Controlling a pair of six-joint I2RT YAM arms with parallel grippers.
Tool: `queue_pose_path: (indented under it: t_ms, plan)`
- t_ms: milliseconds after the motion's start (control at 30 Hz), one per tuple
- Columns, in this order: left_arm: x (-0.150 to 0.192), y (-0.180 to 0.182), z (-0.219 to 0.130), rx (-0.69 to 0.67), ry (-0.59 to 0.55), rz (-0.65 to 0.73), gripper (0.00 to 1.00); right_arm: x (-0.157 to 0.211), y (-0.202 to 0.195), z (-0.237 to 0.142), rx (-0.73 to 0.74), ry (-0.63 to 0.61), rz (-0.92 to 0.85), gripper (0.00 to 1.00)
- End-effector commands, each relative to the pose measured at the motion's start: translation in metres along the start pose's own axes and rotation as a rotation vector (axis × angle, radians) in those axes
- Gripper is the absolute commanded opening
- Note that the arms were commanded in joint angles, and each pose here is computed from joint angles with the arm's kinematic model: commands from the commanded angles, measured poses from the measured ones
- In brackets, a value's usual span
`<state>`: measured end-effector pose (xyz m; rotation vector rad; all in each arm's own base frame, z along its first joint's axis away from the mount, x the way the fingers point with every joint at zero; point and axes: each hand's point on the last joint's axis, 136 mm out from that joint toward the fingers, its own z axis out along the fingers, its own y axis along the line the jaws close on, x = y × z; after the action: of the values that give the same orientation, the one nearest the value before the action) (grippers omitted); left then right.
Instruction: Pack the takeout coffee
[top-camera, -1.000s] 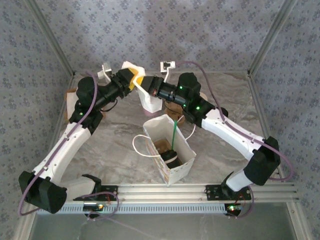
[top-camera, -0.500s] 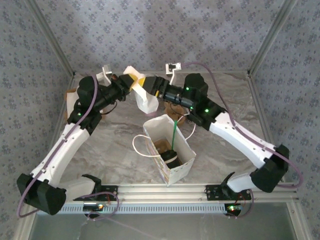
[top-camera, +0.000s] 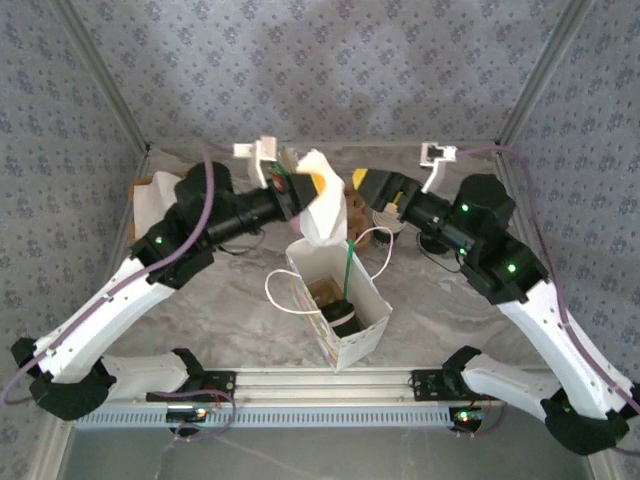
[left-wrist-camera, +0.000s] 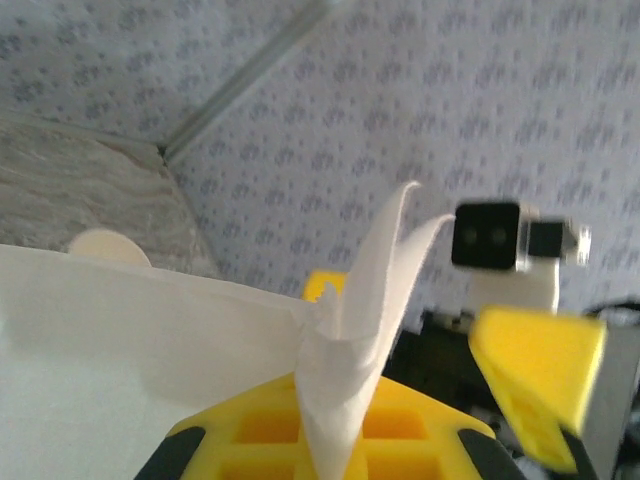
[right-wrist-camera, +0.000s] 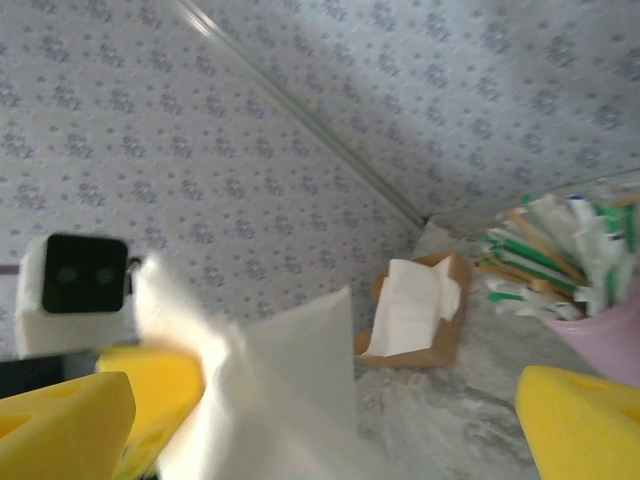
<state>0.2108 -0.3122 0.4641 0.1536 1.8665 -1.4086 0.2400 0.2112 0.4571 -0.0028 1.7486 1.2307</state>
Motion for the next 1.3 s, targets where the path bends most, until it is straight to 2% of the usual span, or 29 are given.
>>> queue_pose_path:
  t_ms: [0, 300, 600, 833, 1267]
  plan:
    - [0.016, 0.004, 0.008, -0.09, 0.018, 0.15, 0.0, 0.009, -0.031, -0.011, 0.105, 0.016, -0.004, 1.0]
    - [0.037, 0.023, 0.005, -0.154, 0.034, 0.227, 0.0, 0.021, -0.053, -0.019, 0.132, 0.026, 0.037, 1.0]
    - [0.063, 0.055, 0.002, -0.206, 0.078, 0.225, 0.0, 0.025, -0.059, -0.019, 0.135, 0.028, 0.054, 1.0]
    - [0.08, 0.052, 0.003, -0.172, 0.115, 0.212, 0.0, 0.027, -0.06, -0.017, 0.126, 0.034, 0.067, 1.0]
    - [0.112, 0.064, 0.003, -0.212, 0.196, 0.235, 0.0, 0.029, -0.061, -0.023, 0.126, 0.034, 0.068, 1.0]
